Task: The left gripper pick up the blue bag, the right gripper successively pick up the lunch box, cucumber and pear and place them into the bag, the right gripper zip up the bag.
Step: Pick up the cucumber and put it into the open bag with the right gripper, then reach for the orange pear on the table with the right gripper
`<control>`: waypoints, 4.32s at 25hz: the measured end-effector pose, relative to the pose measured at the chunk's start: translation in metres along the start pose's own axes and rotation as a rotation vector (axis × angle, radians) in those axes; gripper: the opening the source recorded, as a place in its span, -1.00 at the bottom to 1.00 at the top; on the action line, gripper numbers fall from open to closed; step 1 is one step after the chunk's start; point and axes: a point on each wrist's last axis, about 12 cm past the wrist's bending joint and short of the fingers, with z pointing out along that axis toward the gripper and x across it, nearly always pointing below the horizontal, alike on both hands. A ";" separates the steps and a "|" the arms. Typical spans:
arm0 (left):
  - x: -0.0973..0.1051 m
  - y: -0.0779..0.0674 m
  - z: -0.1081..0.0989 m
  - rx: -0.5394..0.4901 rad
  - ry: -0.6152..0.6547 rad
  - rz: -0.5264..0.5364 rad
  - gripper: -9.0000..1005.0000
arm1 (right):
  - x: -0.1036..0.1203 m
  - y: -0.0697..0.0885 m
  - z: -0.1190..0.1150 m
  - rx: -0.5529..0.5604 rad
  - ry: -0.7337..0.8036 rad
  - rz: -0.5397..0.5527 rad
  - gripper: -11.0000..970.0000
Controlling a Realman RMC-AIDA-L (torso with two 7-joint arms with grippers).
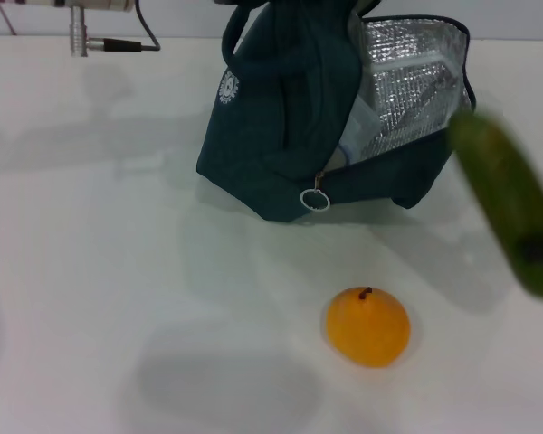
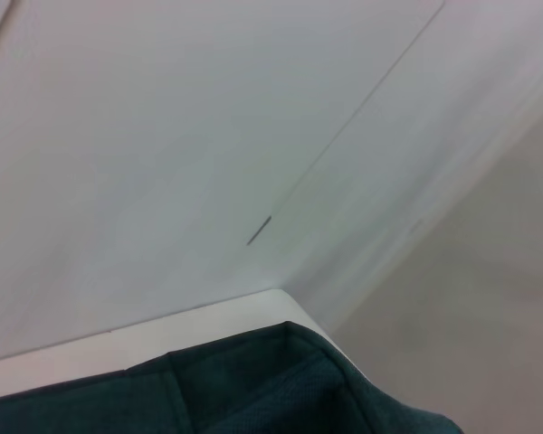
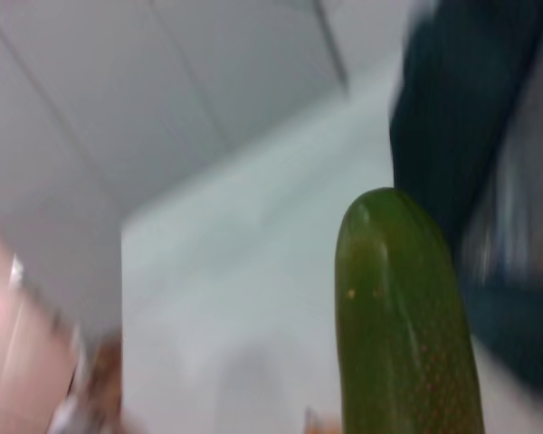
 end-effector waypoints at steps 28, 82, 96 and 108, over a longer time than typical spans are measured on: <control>0.000 -0.003 0.006 0.020 0.009 -0.020 -0.88 | -0.001 -0.048 0.070 0.480 -0.439 -0.561 0.15; 0.001 -0.022 0.019 0.133 0.069 -0.015 -0.88 | -0.064 -0.050 0.113 0.362 -0.093 -0.198 0.26; 0.001 -0.020 0.022 0.115 0.053 -0.004 -0.88 | -0.019 0.002 0.012 0.137 -0.320 -0.249 0.62; 0.001 -0.013 0.025 0.076 0.017 0.011 -0.88 | 0.024 0.018 0.049 -0.079 -0.247 -0.304 0.62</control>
